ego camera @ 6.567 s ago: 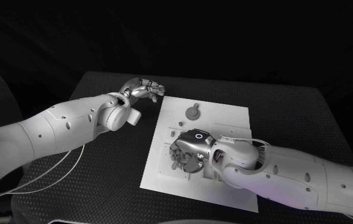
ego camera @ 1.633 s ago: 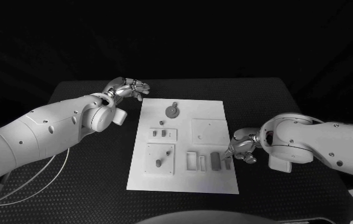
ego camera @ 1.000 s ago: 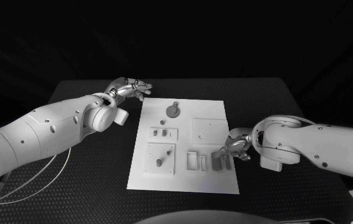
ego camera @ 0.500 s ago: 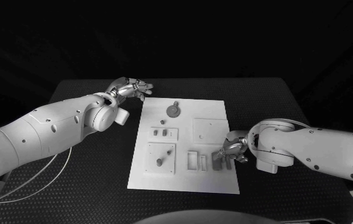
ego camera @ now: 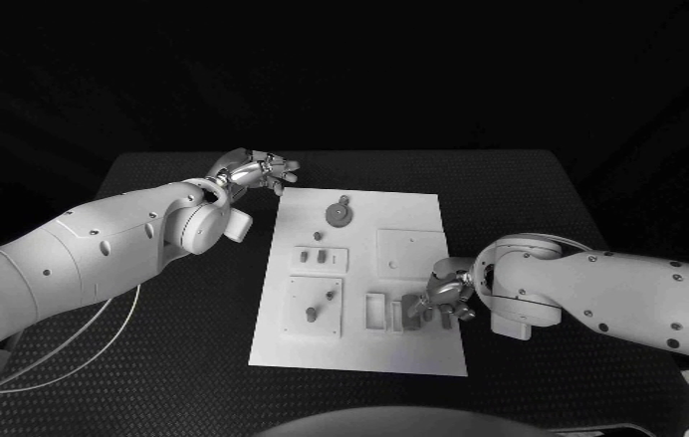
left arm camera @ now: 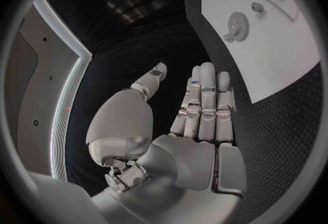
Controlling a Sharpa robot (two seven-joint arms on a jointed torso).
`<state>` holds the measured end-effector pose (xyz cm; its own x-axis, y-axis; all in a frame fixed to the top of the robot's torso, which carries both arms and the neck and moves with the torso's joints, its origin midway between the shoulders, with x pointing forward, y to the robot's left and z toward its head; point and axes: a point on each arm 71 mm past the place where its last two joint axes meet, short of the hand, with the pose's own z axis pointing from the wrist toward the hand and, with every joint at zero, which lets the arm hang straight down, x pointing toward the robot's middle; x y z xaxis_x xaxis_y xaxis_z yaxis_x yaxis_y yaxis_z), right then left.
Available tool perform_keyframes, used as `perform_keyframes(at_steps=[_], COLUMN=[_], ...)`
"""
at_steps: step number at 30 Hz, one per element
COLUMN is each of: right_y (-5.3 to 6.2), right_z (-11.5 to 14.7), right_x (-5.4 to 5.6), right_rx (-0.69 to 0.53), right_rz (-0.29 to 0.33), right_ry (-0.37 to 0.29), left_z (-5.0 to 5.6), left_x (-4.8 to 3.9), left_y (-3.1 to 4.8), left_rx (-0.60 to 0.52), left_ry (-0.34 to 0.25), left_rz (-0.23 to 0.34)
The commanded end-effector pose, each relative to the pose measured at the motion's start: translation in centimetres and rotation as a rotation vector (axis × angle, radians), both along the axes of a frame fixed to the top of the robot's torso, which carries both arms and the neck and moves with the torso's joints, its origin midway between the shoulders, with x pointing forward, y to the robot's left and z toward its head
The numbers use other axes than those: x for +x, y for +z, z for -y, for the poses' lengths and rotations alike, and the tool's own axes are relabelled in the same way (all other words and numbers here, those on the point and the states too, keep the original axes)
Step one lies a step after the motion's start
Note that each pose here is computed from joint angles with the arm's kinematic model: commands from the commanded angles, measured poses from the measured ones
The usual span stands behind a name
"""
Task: Assemble the parts on the task board
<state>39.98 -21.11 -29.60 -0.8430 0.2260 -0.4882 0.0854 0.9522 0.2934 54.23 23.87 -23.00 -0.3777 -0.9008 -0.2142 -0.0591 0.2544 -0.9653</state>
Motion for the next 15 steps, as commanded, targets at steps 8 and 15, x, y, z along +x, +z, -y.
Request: perform_keyframes(at_steps=[8,15], right_y=[-1.85,-1.74], right_z=[-1.39,-1.57], right_x=[-0.77,-0.69], right_rx=[-0.023,-0.011], right_rz=[0.030,0.047], right_ry=[0.021,0.011], left_z=[0.23,0.23], left_x=[-0.14,-0.14], left_y=[0.07,0.05], left_rx=[-0.014,-0.013], left_ry=[-0.019,-0.021], left_rz=[-0.004,-0.007])
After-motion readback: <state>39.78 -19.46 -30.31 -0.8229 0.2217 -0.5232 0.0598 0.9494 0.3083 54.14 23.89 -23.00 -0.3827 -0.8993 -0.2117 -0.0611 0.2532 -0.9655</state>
